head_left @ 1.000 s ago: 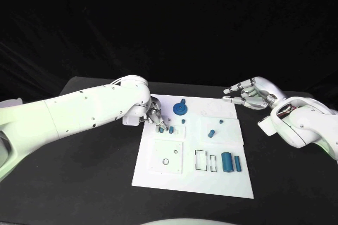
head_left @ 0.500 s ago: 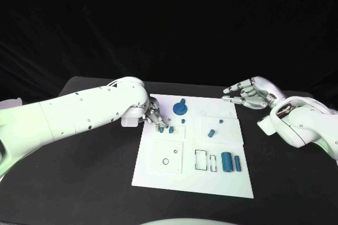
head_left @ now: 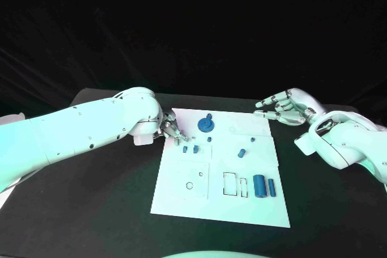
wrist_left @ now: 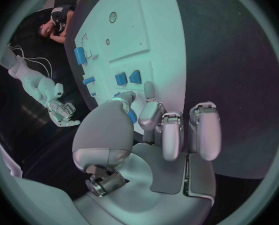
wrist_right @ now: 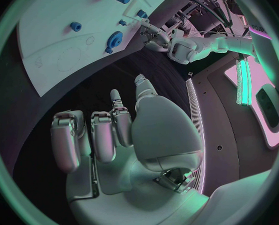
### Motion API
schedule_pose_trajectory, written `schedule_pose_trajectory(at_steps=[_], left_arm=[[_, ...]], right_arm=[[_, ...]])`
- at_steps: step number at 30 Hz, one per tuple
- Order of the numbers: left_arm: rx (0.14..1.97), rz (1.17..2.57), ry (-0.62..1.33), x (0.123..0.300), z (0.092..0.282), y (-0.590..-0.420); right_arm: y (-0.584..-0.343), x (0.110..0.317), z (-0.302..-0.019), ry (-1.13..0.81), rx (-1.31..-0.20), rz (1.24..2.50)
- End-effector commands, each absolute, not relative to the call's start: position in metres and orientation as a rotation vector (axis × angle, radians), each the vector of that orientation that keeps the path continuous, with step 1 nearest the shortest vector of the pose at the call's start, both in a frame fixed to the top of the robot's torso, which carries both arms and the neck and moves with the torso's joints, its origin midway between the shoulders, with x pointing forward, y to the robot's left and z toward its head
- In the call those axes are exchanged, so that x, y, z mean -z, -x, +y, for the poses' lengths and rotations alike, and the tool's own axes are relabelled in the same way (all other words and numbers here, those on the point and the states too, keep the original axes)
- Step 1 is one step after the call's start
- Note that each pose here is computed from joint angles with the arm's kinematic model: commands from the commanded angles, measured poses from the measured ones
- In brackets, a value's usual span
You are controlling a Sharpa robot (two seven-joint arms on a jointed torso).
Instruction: Assemble the parts on the task board
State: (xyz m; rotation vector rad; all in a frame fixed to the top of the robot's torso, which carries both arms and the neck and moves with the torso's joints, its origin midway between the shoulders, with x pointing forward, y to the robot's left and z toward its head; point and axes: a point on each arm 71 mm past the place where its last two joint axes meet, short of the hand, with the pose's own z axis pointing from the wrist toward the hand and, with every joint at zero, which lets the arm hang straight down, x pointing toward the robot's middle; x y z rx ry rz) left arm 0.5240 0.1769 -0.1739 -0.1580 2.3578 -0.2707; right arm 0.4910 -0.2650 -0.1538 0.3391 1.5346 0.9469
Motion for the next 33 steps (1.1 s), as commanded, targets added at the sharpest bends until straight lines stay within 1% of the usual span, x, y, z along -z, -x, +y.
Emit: schedule_pose_trajectory(at_steps=[1, 4, 9, 12, 13, 15, 19, 23, 29, 33], left_arm=[[0.403, 2.302, 0.314, 0.169, 0.176, -0.523], [0.495, 2.252, 0.371, 0.165, 0.176, -0.521], [0.645, 2.148, 0.398, 0.156, 0.170, -0.516], [0.768, 2.053, 0.362, 0.148, 0.161, -0.510], [0.823, 1.990, 0.320, 0.145, 0.155, -0.507], [0.859, 1.903, 0.254, 0.143, 0.150, -0.503], [0.871, 1.769, 0.105, 0.142, 0.140, -0.496], [0.861, 1.709, -0.044, 0.146, 0.128, -0.492], [0.816, 1.674, -0.176, 0.154, 0.113, -0.494], [0.763, 1.708, -0.250, 0.161, 0.104, -0.498]], right_arm=[[-0.491, 0.155, -0.264, -0.327, -0.958, 1.540], [-0.490, 0.155, -0.264, -0.328, -0.958, 1.540], [-0.490, 0.156, -0.264, -0.330, -0.958, 1.541], [-0.490, 0.156, -0.265, -0.332, -0.955, 1.540], [-0.491, 0.156, -0.266, -0.334, -0.953, 1.539], [-0.491, 0.157, -0.266, -0.336, -0.952, 1.538], [-0.491, 0.157, -0.267, -0.338, -0.951, 1.538], [-0.491, 0.158, -0.267, -0.338, -0.953, 1.539], [-0.491, 0.158, -0.267, -0.339, -0.954, 1.539], [-0.492, 0.159, -0.265, -0.338, -0.958, 1.537]])
